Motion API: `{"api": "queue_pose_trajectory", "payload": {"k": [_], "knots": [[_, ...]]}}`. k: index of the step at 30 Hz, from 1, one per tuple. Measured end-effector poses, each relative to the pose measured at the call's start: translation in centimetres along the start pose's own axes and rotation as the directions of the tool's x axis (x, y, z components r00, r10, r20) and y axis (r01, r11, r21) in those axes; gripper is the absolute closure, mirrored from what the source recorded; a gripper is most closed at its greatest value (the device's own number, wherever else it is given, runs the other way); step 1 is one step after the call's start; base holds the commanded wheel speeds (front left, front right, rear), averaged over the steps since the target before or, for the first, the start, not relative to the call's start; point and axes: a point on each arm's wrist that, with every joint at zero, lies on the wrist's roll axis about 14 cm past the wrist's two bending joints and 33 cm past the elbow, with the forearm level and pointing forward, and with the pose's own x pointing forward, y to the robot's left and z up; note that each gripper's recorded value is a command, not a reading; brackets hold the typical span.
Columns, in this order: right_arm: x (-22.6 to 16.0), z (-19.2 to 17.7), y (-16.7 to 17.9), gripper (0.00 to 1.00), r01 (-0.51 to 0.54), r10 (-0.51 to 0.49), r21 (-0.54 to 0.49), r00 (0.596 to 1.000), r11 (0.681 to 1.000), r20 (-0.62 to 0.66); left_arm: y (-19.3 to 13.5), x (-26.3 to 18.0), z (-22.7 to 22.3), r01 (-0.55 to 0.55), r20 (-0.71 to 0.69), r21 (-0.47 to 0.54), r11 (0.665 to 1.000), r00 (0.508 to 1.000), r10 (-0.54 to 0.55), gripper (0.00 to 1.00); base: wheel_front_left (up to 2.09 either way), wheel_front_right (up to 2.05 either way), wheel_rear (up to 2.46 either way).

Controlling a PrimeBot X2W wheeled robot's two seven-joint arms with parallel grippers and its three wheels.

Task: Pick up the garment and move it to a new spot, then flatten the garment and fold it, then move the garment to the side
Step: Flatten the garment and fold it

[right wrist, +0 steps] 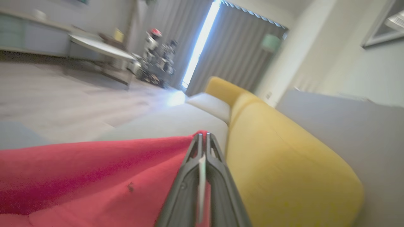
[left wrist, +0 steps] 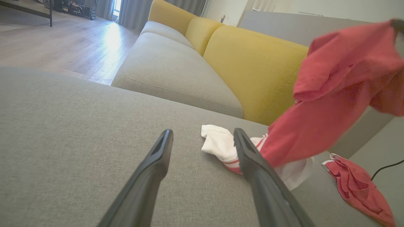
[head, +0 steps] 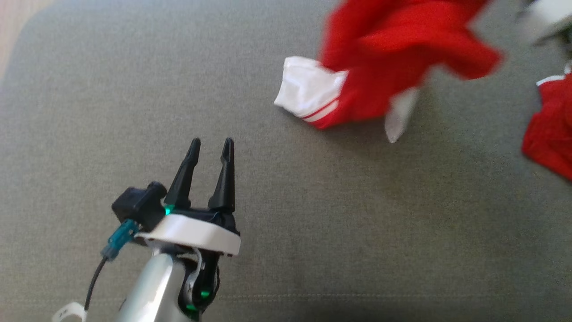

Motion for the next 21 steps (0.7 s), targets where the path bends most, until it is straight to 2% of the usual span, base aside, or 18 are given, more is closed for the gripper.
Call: {"api": "queue_pose_trajectory", "payload": {"k": [4,7,10,12,15,20,21], "knots": [[-1.4,-7.2,-5.4,1.00,0.104,-0.110,-0.039,0.968,0.994,-0.224,-0.1,0.9,-0.4,0.010,-0.008,-0.005,1.000,1.000,-0.010,0.00,0.00,0.00,0.00],[-2.8,-12.0,-6.4,1.00,0.144,-0.131,0.009,0.923,0.990,-0.361,0.4,1.1,-0.7,-0.002,-0.015,-0.005,1.000,1.000,0.002,0.00,0.00,0.00,0.00],[-5.3,-17.5,-5.4,1.00,0.147,-0.104,0.040,0.843,0.988,-0.527,0.7,1.3,-1.0,-0.010,-0.023,-0.005,1.000,1.000,0.010,0.00,0.00,0.00,0.00],[-7.7,-20.8,-5.0,1.00,0.168,-0.091,0.063,0.773,0.984,-0.627,0.8,1.4,-1.2,-0.011,-0.029,-0.005,1.000,1.000,0.011,0.00,0.00,0.00,0.00],[-10.5,-23.8,-5.1,1.00,0.197,-0.093,0.066,0.699,0.978,-0.709,0.7,1.5,-1.4,-0.009,-0.034,-0.006,1.000,0.999,0.009,0.00,0.00,0.00,0.00],[-13.4,-25.7,-6.3,1.00,0.275,-0.124,0.068,0.625,0.959,-0.771,0.3,1.7,-1.4,0.006,-0.033,-0.004,1.000,0.999,-0.006,0.00,0.00,0.00,0.00],[-13.4,-25.7,-6.3,0.84,0.275,-0.124,0.068,0.625,0.959,-0.771,0.3,1.7,-1.4,0.006,-0.033,-0.004,1.000,0.999,-0.006,0.00,0.00,0.00,0.00]]}}
